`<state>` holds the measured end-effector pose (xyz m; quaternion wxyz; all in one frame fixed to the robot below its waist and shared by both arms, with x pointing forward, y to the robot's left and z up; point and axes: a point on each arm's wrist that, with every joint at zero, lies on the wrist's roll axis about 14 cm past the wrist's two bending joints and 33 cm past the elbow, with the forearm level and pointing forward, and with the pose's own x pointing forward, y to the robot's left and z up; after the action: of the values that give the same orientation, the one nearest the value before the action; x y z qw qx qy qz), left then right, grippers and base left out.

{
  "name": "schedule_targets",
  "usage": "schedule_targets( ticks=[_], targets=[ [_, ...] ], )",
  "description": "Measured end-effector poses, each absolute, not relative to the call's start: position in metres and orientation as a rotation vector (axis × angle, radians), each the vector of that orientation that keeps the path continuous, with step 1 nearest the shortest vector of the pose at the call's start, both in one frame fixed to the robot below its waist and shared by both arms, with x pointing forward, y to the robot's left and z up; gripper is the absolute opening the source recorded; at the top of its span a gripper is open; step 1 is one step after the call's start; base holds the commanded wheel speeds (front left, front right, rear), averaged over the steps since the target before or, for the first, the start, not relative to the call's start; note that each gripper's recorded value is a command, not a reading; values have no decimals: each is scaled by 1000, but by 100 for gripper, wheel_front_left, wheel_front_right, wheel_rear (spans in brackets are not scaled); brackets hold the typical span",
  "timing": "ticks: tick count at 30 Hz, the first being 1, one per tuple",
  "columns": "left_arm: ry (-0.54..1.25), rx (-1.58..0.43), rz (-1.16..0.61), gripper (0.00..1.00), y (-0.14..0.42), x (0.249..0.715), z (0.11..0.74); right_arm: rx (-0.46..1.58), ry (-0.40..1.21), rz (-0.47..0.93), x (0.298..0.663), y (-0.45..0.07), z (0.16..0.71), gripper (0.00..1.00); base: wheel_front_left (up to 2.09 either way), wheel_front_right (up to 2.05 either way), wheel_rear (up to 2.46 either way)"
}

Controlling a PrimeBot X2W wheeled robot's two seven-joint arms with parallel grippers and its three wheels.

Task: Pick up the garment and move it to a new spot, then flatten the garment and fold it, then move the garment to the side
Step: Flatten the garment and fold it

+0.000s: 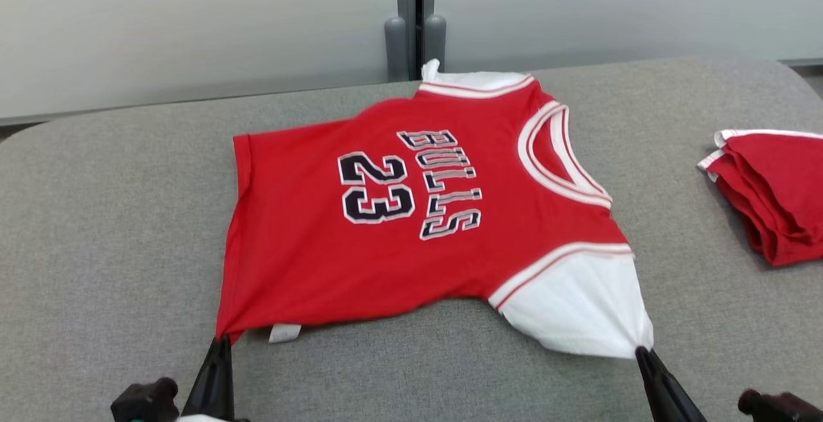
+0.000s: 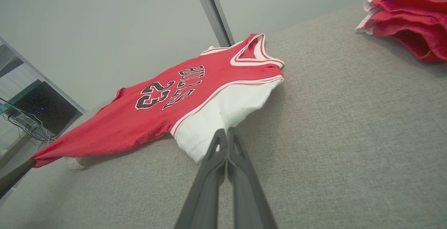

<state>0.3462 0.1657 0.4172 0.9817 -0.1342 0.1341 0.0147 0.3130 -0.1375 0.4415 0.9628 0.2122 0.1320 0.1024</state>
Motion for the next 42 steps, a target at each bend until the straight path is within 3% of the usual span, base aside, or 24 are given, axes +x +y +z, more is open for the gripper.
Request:
schedule_targets(
  ticks=[7,15,33,42],
  targets=[
    [330,-244,65,0,180,311,424,417,313,190,275,-136,452,0,0,0,0],
    [369,-239,52,0,177,306,429,432,333,172,269,-137,457,0,0,0,0],
    [467,-348,3,0,170,397,414,296,246,323,430,-133,470,0,0,0,0],
    [468,-377,36,0,179,422,402,303,268,327,483,-132,447,0,0,0,0]
  ],
)
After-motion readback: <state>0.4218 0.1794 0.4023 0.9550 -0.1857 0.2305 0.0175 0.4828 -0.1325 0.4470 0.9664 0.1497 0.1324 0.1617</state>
